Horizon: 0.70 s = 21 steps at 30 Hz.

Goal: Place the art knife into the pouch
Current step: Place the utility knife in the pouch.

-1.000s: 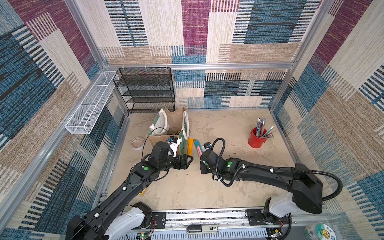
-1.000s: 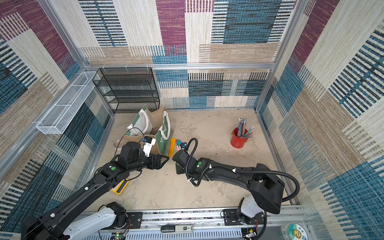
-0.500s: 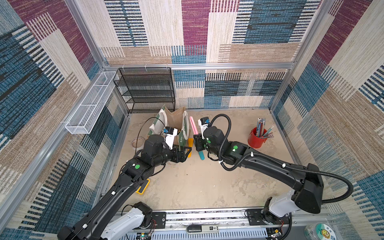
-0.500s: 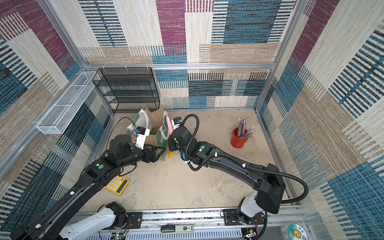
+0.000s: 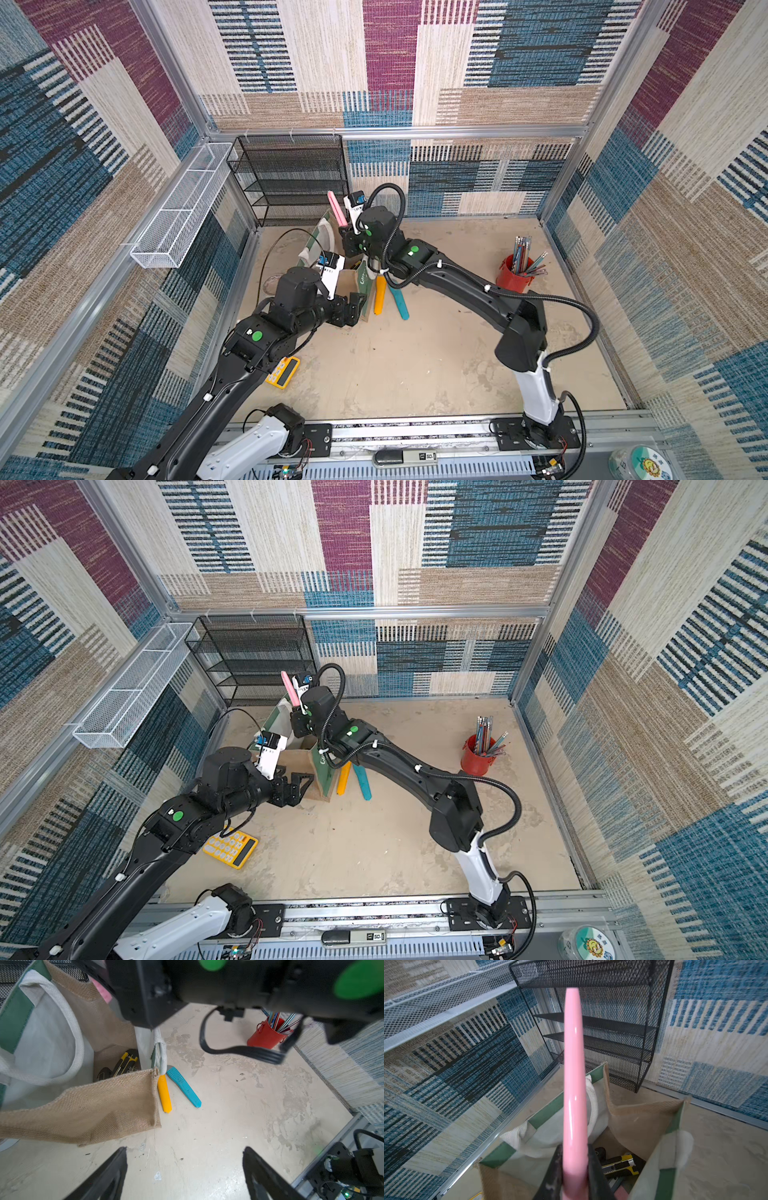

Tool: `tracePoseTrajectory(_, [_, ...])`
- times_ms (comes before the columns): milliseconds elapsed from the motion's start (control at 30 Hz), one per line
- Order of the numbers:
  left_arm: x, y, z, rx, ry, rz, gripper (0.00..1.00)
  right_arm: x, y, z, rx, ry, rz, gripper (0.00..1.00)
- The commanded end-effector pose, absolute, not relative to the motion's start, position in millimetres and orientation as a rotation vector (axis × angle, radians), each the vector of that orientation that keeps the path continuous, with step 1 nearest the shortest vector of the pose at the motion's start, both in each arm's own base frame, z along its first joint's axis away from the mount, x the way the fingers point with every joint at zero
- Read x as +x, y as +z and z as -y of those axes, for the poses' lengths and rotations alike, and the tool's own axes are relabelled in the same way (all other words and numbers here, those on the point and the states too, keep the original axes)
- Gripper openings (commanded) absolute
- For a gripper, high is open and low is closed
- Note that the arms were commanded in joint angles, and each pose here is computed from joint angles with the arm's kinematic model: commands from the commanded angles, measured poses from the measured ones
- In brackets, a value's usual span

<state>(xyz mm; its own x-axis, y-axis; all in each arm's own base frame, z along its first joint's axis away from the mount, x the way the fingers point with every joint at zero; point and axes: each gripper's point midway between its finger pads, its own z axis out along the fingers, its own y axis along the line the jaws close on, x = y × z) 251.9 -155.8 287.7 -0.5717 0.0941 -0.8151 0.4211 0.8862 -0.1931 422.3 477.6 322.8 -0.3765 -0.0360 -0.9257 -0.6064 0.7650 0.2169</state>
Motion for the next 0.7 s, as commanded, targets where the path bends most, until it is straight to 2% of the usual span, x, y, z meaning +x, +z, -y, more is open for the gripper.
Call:
tracePoseTrajectory(0, [252.9,285.7,149.2,0.384,-0.407,-2.15,0.88,423.2,307.3,-495.1,-0.582,0.671,-1.913,0.06])
tracePoseTrajectory(267, [257.7,284.5,144.8,0.383,-0.358,-2.141,0.89,433.9,288.1,-505.9,-0.579,0.691,-1.941,0.11])
tracePoseTrajectory(300, [258.5,284.8,145.0,0.386,-0.355,-2.135,0.9,434.1,289.0,-504.9,-0.578,0.689,-1.941,0.16])
tracePoseTrajectory(333, [259.1,284.6,145.5,0.392,-0.353,-2.132,0.91,433.7,289.8,-504.4,-0.578,0.69,-1.94,0.28])
tracePoseTrajectory(367, [259.8,284.5,145.8,0.392,-0.353,-2.129,0.92,433.0,291.6,-503.7,-0.578,0.692,-1.937,0.41])
tracePoseTrajectory(400, [260.4,284.2,146.2,0.393,-0.353,-2.128,0.93,432.3,294.1,-502.7,-0.578,0.692,-1.931,0.59])
tracePoseTrajectory(433, [261.0,283.8,146.7,0.394,-0.353,-2.129,0.94,431.1,298.2,-501.2,-0.579,0.693,-1.923,0.71])
tracePoseTrajectory(533, [261.8,282.8,149.1,0.398,-0.363,-2.134,0.96,430.6,310.3,-492.6,-0.571,0.667,-1.891,0.96])
tracePoseTrajectory(567, [261.9,282.8,150.0,0.399,-0.369,-2.135,0.97,431.7,312.9,-488.4,-0.561,0.647,-1.883,1.0])
tracePoseTrajectory(667, [263.3,283.3,152.4,0.396,-0.383,-2.129,0.99,434.6,325.6,-471.0,-0.523,0.601,-1.861,0.99])
